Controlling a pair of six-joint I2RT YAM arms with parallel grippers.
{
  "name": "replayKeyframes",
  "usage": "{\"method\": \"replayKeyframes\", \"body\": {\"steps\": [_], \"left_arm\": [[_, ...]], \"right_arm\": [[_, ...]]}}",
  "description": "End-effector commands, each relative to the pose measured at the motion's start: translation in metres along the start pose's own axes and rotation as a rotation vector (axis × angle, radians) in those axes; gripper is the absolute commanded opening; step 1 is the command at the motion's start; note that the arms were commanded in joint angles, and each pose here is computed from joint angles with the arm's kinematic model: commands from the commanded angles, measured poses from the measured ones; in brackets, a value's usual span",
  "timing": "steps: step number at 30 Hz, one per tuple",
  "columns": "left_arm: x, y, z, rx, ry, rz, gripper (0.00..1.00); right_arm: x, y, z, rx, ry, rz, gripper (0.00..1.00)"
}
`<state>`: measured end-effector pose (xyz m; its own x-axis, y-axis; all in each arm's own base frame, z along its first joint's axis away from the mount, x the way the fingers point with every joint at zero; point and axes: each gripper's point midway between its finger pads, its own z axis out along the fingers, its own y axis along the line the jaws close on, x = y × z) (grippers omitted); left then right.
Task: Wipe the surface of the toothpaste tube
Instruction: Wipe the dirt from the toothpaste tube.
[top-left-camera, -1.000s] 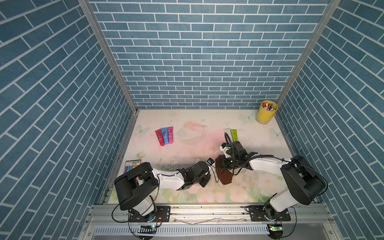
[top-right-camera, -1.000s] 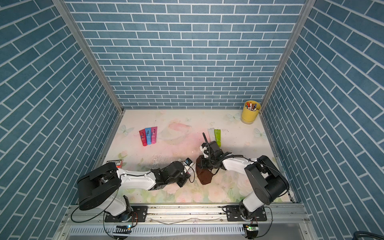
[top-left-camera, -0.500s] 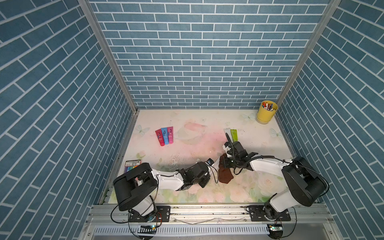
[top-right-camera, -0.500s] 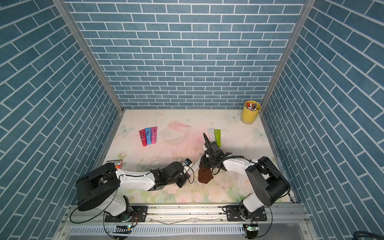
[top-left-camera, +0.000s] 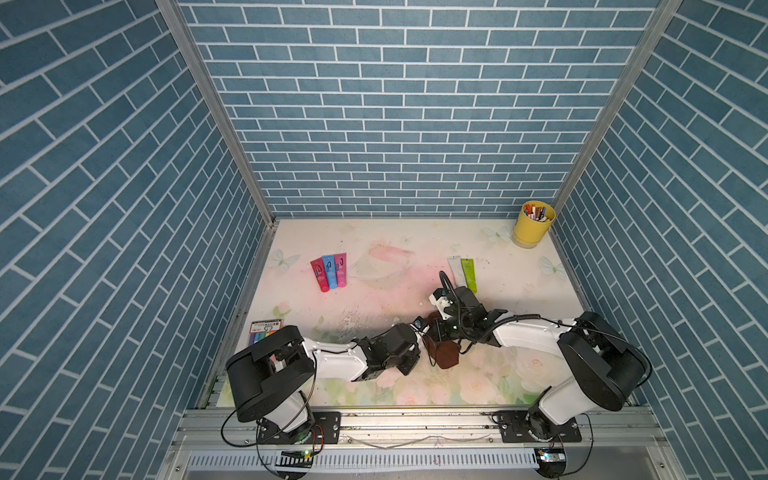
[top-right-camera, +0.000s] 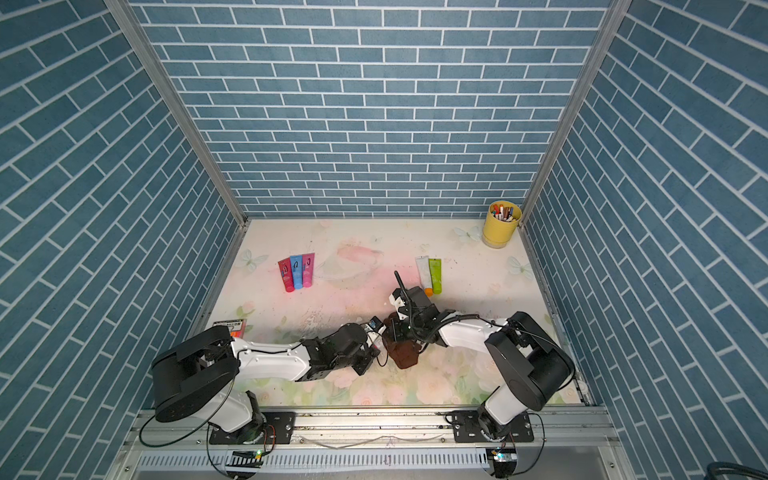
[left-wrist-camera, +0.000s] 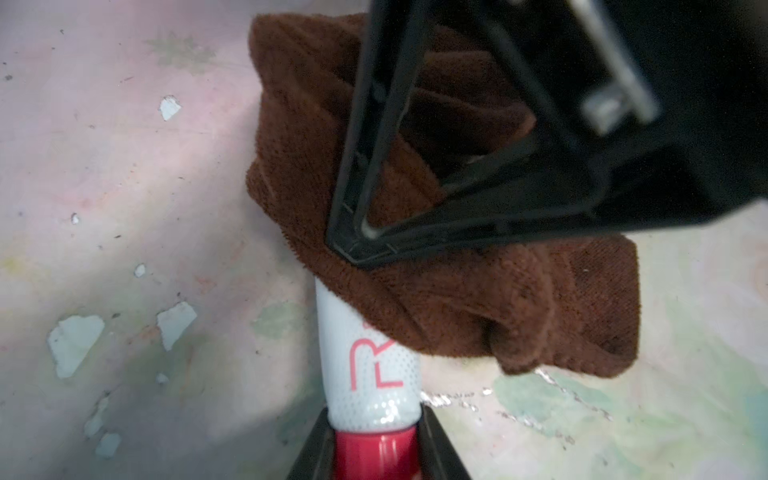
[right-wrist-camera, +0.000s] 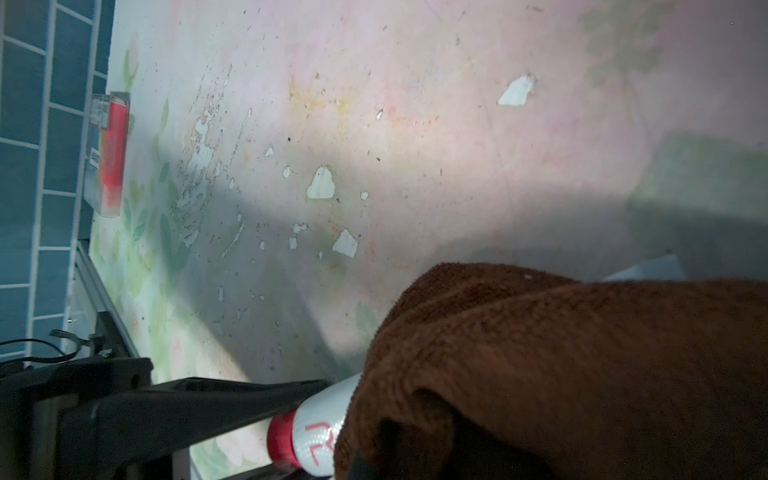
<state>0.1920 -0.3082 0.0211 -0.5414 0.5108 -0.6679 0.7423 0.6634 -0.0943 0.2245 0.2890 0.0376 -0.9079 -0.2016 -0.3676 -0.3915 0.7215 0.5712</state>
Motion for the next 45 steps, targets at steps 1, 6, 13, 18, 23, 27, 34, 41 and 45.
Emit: {"method": "replayKeyframes", "body": {"steps": [1,6,13,18,23,27,34,41,45], "left_arm": [[0.013,-0.021,-0.004,0.099,0.036,0.037,0.05],[0.013,-0.021,-0.009,0.104,0.028,0.026,0.05],[0.029,-0.002,-0.022,0.015,0.044,-0.069,0.05],[0.033,0.023,-0.034,-0.120,0.025,-0.185,0.04],[0.028,0.022,-0.029,-0.121,0.011,-0.238,0.09],[0.020,0.016,-0.021,-0.105,0.020,-0.269,0.24],[-0.005,-0.001,-0.016,-0.030,-0.008,-0.308,0.57],[-0.061,0.019,-0.048,-0.092,-0.082,-0.278,0.77],[-0.074,0.037,-0.047,-0.022,-0.065,-0.314,0.80]], "right_arm": [[0.044,-0.081,0.003,0.235,0.135,0.165,0.00],[0.041,-0.122,-0.010,0.349,0.102,0.231,0.00],[0.047,-0.128,-0.033,0.417,0.055,0.243,0.00],[0.052,-0.108,-0.043,0.334,0.033,0.254,0.00],[0.060,-0.085,-0.056,0.288,0.056,0.216,0.00],[0.074,-0.066,-0.062,0.225,0.112,0.176,0.00],[0.077,-0.056,-0.064,0.172,0.123,0.136,0.00],[0.077,-0.052,-0.061,0.144,0.138,0.125,0.00],[0.077,-0.049,-0.062,0.126,0.131,0.115,0.00]]}}
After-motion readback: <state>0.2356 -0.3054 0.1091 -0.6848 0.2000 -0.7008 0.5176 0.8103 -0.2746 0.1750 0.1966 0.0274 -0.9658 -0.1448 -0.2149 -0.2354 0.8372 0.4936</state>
